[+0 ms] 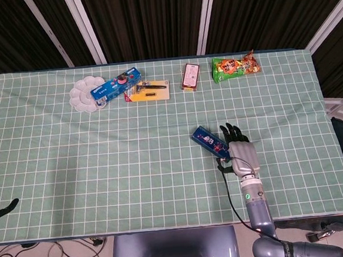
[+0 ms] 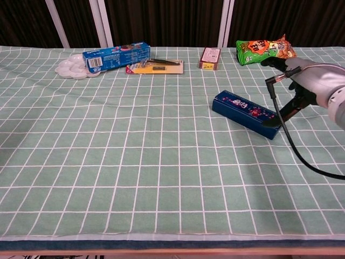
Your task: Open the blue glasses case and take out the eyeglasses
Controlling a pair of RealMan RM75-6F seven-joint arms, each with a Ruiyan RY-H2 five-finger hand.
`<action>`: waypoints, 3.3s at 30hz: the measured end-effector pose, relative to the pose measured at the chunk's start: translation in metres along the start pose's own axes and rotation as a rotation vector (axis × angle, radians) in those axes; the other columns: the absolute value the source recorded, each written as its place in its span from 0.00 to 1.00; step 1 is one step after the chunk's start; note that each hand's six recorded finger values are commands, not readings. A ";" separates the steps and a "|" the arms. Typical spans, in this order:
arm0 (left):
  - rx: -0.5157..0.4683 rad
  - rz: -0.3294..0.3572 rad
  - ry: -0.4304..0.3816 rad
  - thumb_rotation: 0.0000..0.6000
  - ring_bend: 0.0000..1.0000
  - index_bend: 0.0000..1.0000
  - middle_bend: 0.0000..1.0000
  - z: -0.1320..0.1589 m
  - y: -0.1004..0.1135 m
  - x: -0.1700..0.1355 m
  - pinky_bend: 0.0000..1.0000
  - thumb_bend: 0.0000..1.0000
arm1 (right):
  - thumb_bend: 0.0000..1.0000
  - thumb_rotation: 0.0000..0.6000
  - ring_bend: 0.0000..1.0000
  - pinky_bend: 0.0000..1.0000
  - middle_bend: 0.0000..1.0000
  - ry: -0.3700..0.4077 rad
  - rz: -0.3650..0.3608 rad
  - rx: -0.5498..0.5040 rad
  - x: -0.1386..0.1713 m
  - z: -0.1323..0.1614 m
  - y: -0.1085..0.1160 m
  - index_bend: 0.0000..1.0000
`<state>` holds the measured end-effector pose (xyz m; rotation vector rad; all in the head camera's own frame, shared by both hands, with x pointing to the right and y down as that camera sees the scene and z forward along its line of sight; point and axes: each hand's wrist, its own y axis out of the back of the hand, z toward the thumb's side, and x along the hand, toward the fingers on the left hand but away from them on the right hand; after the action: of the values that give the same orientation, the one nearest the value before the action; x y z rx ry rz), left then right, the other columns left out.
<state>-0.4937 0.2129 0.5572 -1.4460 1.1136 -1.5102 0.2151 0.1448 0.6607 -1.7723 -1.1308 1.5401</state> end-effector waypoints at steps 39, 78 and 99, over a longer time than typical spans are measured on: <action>0.004 -0.036 0.042 1.00 0.00 0.00 0.00 -0.002 -0.007 0.001 0.00 0.00 | 0.08 1.00 0.00 0.22 0.00 -0.146 0.008 0.147 -0.065 -0.029 -0.019 0.00; -0.038 -0.035 0.054 1.00 0.00 0.00 0.00 -0.003 -0.004 0.001 0.00 0.00 | 0.41 1.00 0.00 0.21 0.01 -0.034 0.133 0.121 -0.057 0.024 -0.001 0.08; -0.045 -0.047 0.064 1.00 0.00 0.00 0.00 -0.005 -0.005 0.003 0.00 0.00 | 0.41 1.00 0.00 0.20 0.00 0.009 0.227 0.397 -0.079 0.048 0.006 0.22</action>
<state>-0.4984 0.2127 0.5630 -1.4723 1.1663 -1.5835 0.1701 0.0682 0.6873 -1.6693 -0.5780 1.7422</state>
